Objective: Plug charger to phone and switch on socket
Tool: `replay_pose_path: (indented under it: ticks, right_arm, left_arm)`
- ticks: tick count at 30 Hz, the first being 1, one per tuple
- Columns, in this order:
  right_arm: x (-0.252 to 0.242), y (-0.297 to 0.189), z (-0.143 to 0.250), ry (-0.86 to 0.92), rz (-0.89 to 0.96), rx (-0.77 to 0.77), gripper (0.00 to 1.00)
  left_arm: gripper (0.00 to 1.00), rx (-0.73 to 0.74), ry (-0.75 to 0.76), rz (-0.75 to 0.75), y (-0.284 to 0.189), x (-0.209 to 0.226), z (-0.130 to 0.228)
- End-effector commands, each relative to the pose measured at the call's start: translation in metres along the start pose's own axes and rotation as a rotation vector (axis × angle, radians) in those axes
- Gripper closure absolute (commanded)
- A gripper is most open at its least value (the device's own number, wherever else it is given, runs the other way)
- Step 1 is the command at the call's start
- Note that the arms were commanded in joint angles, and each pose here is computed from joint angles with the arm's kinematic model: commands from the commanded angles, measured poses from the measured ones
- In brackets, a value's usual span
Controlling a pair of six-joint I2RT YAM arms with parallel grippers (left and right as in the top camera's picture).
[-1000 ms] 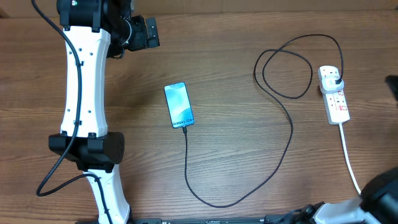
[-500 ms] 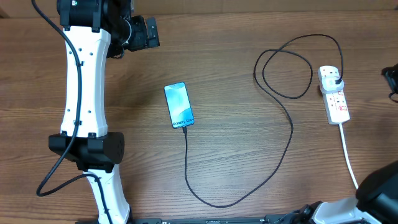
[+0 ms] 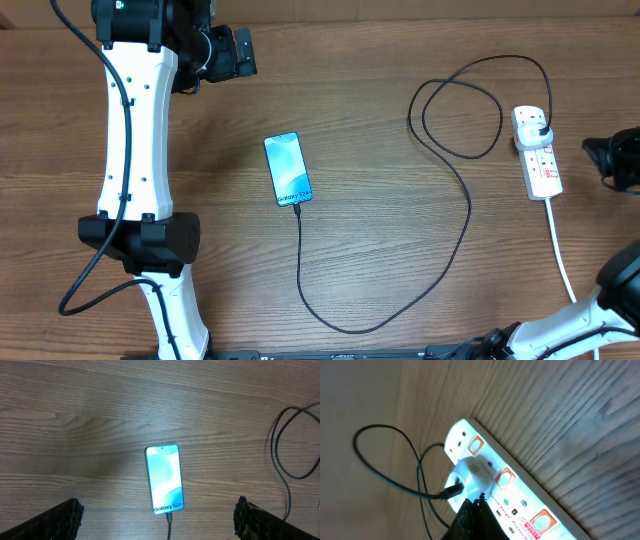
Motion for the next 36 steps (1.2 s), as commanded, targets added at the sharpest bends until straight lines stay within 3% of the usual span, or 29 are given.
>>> replay_pose_path:
  ticks: [1, 9, 36]
  right_arm:
    - [-0.011, 0.018, 0.005, 0.027, -0.039, 0.04, 0.96]
    - [-0.021, 0.041, 0.007, 0.058, -0.121, 0.067, 0.96]
    - [-0.021, 0.072, 0.02, 0.091, -0.087, 0.074, 0.96]
  left_arm:
    - [0.01, -0.036, 0.014, 0.012, -0.014, -0.002, 0.001]
    - [0.0, -0.036, 0.014, 0.012, -0.014, -0.002, 0.001]
    - [0.0, -0.035, 0.014, 0.013, -0.014, -0.002, 0.001]
Point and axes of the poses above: each gripper's point midway between its finger pads, its own y axis out along the fingers, its own x axis along the line the jaws close on, z = x × y, the point moved 8 cm from there along -y, back along the fingers, and after that the axes turned 12 degrees about -y, right-handed, at the moved point
